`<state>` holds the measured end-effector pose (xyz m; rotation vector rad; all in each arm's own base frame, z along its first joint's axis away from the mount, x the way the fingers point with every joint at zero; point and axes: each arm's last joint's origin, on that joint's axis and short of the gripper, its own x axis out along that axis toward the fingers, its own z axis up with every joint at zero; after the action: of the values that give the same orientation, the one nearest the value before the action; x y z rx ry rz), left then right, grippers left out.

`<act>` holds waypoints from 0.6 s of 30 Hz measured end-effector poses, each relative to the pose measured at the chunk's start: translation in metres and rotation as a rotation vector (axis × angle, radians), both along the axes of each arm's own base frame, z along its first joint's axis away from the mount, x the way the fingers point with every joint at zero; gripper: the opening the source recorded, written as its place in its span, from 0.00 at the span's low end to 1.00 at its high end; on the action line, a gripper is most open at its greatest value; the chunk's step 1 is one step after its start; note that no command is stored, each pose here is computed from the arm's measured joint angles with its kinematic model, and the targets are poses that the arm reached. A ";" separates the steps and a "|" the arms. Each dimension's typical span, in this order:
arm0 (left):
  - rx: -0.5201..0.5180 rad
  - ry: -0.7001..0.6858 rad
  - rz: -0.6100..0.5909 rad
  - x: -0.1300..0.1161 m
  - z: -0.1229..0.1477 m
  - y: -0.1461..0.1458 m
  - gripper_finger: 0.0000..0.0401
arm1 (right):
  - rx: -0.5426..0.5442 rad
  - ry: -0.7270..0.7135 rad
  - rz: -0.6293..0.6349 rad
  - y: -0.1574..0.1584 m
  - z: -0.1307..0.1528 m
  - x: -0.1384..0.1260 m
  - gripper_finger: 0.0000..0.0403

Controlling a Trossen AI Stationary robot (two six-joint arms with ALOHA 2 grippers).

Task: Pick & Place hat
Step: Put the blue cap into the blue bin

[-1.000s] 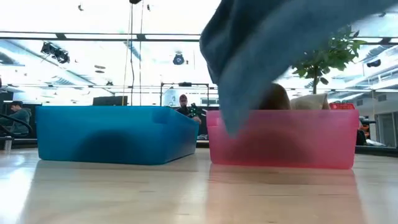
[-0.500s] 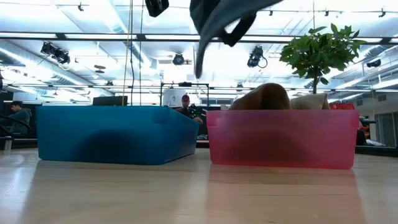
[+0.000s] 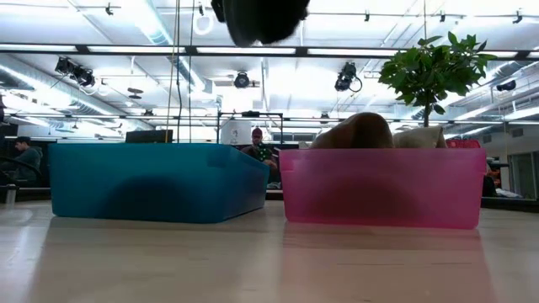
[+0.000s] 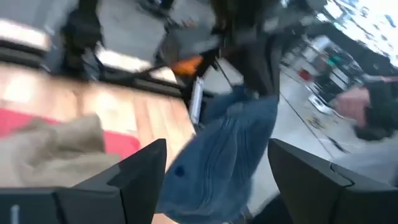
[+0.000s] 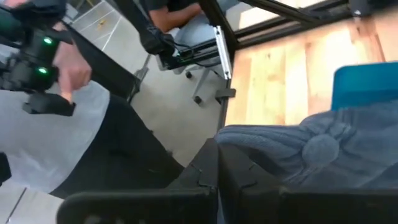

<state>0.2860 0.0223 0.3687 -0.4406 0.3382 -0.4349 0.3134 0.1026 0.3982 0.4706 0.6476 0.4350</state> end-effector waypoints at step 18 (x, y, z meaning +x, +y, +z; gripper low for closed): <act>-0.169 0.023 -0.220 0.054 -0.037 -0.012 0.70 | -0.032 -0.035 -0.016 0.000 0.001 0.001 0.00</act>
<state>0.3402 0.0107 0.3319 -0.5757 0.3750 -0.6767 0.3146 0.1021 0.3995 0.4371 0.6156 0.4164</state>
